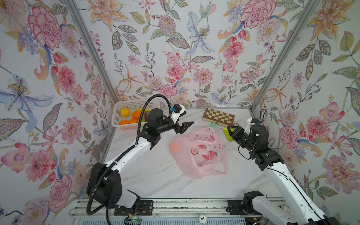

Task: Untie the knot of the plastic bag and take out the fruit
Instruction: Pick up the fruit from the plastic bag, then place the fruit in the basket.

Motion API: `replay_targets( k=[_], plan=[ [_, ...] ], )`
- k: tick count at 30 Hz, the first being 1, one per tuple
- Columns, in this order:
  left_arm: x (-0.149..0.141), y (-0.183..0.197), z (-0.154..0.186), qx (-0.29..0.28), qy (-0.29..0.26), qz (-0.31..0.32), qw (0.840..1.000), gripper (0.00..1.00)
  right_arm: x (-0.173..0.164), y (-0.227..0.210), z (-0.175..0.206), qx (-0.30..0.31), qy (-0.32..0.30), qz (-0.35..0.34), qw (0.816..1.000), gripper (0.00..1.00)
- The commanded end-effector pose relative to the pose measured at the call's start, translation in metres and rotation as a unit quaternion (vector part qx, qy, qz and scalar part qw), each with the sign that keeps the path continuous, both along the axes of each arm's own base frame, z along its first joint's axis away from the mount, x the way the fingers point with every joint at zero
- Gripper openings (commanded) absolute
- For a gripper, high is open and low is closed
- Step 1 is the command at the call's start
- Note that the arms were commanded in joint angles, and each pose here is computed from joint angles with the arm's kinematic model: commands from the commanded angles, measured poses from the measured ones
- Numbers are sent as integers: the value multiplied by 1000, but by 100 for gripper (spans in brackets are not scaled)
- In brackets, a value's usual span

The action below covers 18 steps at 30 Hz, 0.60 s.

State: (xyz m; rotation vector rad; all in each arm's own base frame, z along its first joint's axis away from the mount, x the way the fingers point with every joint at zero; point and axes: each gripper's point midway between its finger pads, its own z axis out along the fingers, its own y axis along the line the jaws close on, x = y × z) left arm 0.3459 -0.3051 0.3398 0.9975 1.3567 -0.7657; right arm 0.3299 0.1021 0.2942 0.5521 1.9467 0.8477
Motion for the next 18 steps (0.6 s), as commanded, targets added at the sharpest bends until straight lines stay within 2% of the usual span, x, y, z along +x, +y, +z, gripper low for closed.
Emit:
replay_targets(
  k=[1,7,12,14,16,18],
  plan=[
    [-36,-10,34,-1,-154,-54,987,81,7,28,47,47,-44,63,996,30],
    [-46,-14,51,19,-267,-47,962,86,21,75,78,86,-49,119,988,32],
    [-48,-24,43,104,-391,-15,914,90,33,111,81,170,-2,133,976,32],
    [-47,-29,36,146,-433,-13,889,90,36,122,85,191,2,138,972,33],
    [-46,-34,30,176,-466,-12,867,90,39,131,87,203,8,140,969,33],
    [-47,-39,26,193,-488,-15,851,90,41,136,86,207,14,138,968,33]
  ],
)
